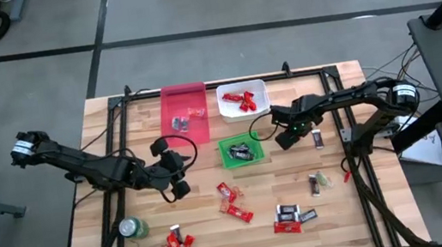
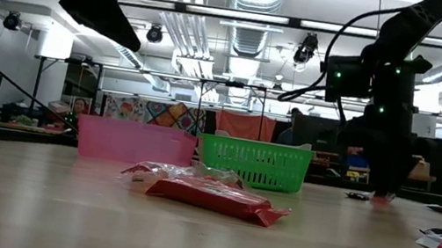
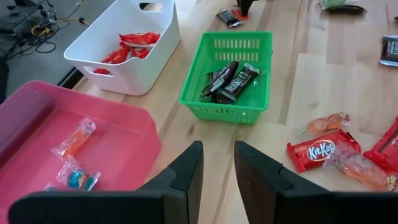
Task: Sort candy
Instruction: Put the orange gummy candy into the red bin
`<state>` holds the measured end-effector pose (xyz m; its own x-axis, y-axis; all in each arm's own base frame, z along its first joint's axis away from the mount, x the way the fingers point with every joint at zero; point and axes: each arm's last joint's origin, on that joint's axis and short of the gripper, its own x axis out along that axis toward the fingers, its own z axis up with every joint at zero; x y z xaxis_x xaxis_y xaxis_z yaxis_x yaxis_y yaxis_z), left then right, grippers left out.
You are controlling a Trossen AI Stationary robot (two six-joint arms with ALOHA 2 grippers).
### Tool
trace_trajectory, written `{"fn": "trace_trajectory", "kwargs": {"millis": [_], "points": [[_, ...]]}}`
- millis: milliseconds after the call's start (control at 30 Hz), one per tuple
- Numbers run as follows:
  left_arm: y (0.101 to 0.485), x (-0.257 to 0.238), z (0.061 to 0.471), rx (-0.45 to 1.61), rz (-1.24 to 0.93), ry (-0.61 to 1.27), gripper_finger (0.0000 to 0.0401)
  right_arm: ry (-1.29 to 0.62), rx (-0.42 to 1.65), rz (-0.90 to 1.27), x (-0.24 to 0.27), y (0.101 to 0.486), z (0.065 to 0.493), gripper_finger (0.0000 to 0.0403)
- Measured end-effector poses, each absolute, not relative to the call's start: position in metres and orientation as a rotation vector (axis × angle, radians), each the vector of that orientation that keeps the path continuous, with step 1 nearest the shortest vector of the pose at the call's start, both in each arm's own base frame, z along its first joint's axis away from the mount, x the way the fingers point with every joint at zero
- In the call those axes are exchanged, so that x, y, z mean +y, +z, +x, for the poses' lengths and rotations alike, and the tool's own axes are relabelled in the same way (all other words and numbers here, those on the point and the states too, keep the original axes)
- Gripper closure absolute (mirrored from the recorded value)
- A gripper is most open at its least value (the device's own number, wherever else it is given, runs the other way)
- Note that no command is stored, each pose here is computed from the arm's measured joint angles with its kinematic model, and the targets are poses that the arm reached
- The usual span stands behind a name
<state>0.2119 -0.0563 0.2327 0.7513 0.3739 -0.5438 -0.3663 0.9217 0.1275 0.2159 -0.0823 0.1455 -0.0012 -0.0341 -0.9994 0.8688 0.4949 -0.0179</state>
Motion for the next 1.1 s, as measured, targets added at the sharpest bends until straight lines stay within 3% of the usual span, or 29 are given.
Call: {"fn": "trace_trajectory", "kwargs": {"millis": [167,467,900,1033,1100], "points": [[0.233,-0.056,0.212,0.593,-0.006,0.41,0.0326,-0.803,1.409,0.749,-0.082,0.146,0.215,0.0386],[0.23,-0.059,0.211,0.634,-0.069,0.348,0.0326,-0.758,1.418,0.715,-0.077,0.175,0.204,0.0394],[0.23,-0.06,0.211,0.625,-0.181,0.356,0.0326,-0.55,0.911,0.602,-0.069,0.24,0.222,0.0394],[0.23,-0.06,0.211,0.616,-0.228,0.371,0.0326,-0.585,0.965,0.643,-0.069,0.234,0.22,0.0394],[0.23,-0.06,0.211,0.612,-0.253,0.379,0.0326,-0.659,1.095,0.71,-0.066,0.224,0.213,0.0394]]}}
